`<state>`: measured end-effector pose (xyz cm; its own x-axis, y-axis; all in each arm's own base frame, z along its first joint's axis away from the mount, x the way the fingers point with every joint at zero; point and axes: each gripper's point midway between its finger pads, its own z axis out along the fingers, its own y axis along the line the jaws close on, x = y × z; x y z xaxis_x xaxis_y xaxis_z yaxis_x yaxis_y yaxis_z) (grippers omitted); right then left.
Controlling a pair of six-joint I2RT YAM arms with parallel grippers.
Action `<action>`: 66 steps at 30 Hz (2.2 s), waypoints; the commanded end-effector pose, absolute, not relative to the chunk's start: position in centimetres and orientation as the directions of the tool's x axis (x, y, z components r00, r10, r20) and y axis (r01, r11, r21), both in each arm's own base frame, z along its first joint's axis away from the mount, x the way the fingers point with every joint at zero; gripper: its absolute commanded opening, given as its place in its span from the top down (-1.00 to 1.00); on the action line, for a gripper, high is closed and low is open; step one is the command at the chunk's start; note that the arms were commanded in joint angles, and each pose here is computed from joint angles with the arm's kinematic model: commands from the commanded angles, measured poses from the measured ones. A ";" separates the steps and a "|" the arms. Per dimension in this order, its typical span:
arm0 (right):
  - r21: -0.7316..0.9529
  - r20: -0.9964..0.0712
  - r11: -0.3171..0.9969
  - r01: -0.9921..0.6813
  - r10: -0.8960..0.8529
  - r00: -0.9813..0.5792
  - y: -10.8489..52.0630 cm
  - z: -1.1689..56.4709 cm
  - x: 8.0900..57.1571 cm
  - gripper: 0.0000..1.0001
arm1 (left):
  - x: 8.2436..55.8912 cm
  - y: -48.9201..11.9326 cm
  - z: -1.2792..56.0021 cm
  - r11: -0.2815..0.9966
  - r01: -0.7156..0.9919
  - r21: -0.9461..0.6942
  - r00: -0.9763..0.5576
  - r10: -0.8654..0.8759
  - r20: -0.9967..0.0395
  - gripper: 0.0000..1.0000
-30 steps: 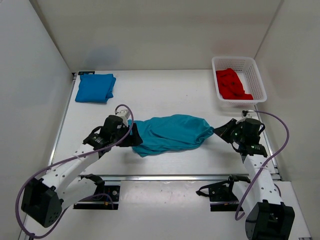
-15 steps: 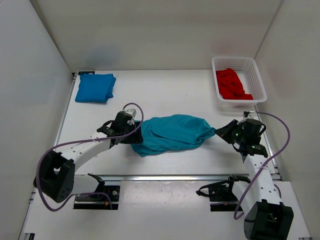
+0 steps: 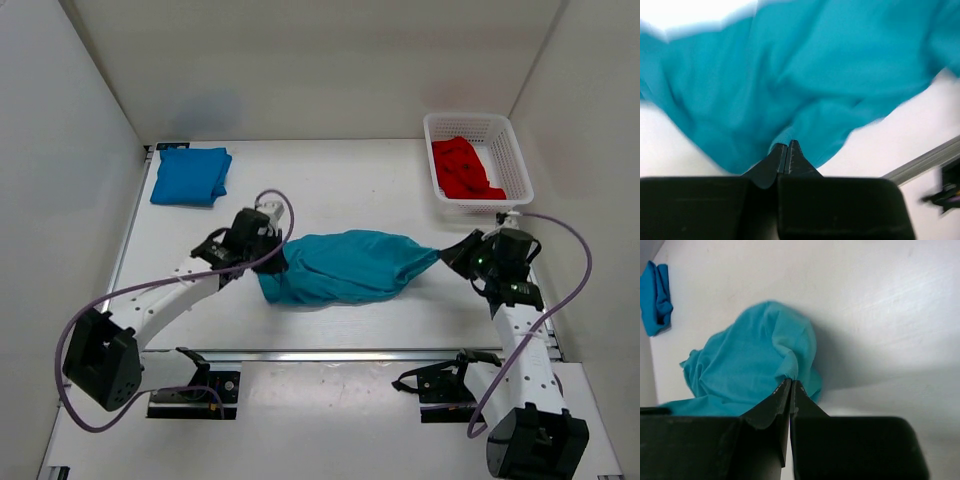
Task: Fold and stack the t-shirts
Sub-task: Flatten out the tshirt
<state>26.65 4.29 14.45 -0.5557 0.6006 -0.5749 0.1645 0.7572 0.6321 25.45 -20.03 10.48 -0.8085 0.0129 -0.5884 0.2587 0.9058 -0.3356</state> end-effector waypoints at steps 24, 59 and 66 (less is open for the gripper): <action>-0.029 -0.718 0.999 0.020 -0.034 0.695 0.8 69.1 10.5 1.00 | 15.5 -6.7 68.1 0.882 0.443 -0.161 0.425 -0.364 -0.829 1.00; 0.366 -0.900 0.917 -0.157 0.306 -0.310 3.5 19.0 40.4 1.00 | 47.4 -9.7 12.2 0.969 -0.014 -0.245 -0.613 -0.202 -0.763 1.00; 0.303 -0.926 0.934 -0.188 0.243 -0.288 3.3 21.5 45.0 1.00 | 52.0 -8.8 13.3 0.968 -0.050 -0.247 -0.592 -0.229 -0.773 1.00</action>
<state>41.69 3.84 15.22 -0.4593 0.3092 -0.8327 -0.1143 0.9091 0.4005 49.66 -8.95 8.98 -0.6742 -0.1887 -0.7140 -0.0585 0.9774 -0.2031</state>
